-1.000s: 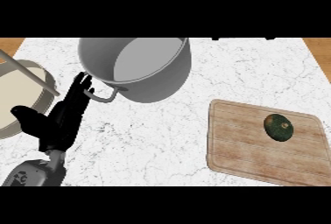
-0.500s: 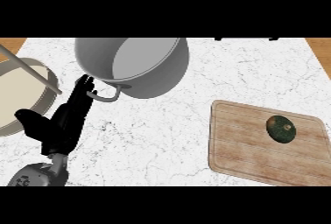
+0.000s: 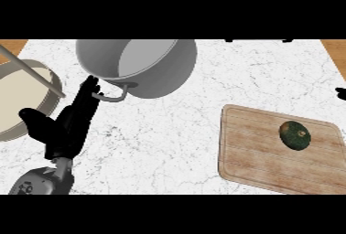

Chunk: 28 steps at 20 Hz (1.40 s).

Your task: Pick the squash from the cutting board and place it in the pot

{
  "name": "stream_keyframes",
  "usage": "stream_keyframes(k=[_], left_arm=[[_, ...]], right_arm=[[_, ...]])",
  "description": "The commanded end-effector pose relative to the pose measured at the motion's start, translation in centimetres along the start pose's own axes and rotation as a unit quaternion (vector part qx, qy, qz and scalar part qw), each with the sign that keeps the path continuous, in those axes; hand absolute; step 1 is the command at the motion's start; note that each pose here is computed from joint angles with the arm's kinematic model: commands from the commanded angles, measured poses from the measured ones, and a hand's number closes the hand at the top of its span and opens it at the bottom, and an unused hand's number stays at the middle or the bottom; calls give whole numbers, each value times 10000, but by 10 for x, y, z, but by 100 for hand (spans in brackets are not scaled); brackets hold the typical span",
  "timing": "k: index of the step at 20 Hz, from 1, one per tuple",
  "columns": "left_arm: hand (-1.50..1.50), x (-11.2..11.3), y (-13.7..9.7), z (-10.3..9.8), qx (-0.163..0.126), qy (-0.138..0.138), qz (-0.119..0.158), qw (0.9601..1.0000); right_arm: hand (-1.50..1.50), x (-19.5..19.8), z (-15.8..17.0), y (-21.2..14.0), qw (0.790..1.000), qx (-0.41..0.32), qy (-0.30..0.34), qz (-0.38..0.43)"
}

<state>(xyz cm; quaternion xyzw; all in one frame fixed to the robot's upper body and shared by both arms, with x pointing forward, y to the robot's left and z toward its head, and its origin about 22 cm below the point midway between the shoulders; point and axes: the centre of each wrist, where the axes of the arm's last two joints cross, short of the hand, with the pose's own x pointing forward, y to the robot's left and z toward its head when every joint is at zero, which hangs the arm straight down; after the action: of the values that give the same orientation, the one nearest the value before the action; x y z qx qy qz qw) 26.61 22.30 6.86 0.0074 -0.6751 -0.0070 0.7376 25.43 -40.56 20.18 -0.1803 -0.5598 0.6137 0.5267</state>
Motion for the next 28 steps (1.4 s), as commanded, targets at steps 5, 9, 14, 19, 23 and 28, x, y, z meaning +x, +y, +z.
stream_keyframes(k=[5,9,14,19,23,28], left_arm=[[0,14,7,-13,-23,-70,18,10000],[0,-13,9,6,-74,67,32,9999],[0,-1,-2,4,-74,77,32,9999],[0,1,16,-9,-76,45,25,10000],[0,-5,6,8,73,10,45,10000],[0,3,-1,-1,-63,91,40,9999]], right_arm=[[-150,-18,-12,30,9981,157,489,354],[-150,3,-22,43,9993,-67,354,81],[-150,19,-29,49,9994,-191,281,19],[-150,18,-27,60,9989,-124,435,-100],[-150,14,-47,53,9971,-108,740,102],[-150,15,-58,80,9953,-18,954,164]])
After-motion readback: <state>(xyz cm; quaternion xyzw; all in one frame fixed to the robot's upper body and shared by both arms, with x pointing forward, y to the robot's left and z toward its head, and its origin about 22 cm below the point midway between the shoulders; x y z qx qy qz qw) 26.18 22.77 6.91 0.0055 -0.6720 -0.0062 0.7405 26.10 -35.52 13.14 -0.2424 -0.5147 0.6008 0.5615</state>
